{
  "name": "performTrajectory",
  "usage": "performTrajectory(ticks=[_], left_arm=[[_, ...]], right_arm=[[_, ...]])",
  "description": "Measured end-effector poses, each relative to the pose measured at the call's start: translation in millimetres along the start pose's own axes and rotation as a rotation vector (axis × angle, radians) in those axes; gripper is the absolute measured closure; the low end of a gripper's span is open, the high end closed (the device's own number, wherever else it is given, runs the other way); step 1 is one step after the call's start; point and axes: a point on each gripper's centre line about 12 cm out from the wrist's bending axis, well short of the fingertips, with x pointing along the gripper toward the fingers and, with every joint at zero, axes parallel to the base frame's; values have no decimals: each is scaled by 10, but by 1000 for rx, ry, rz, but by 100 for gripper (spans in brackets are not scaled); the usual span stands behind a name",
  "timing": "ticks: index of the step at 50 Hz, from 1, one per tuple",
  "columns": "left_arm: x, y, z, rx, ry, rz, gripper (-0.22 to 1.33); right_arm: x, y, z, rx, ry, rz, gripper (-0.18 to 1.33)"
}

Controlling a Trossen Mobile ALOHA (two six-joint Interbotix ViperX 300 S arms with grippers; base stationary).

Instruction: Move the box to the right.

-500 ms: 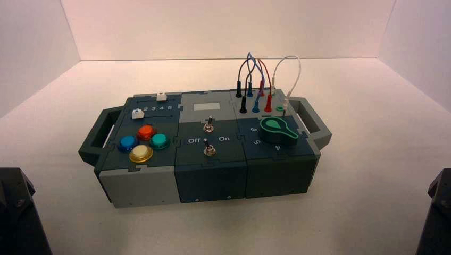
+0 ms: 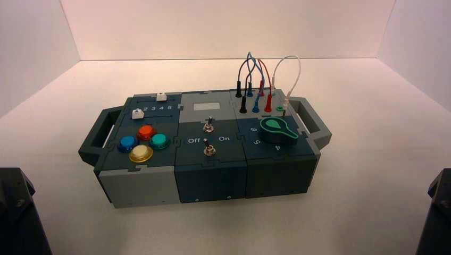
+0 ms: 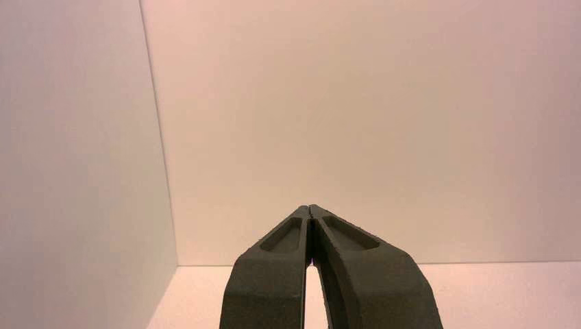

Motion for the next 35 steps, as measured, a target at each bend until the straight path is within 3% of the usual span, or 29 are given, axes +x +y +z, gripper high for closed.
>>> performTrajectory(ticks=[11,18,26,35], left_arm=[[29,-84,-83,15,109,-45,127],[65,-197,-118,23,248,-104,127],[75,-265,-170,33,430,-138,127],[1,-272,-229,37,673,-146,128]], right_arm=[[1,27,-32,0,34,13,128],[14,28,-23,-2,83,12,129],[50,40,-83,-1,211,16,129],[123,227,-219,-22,376,100,129]])
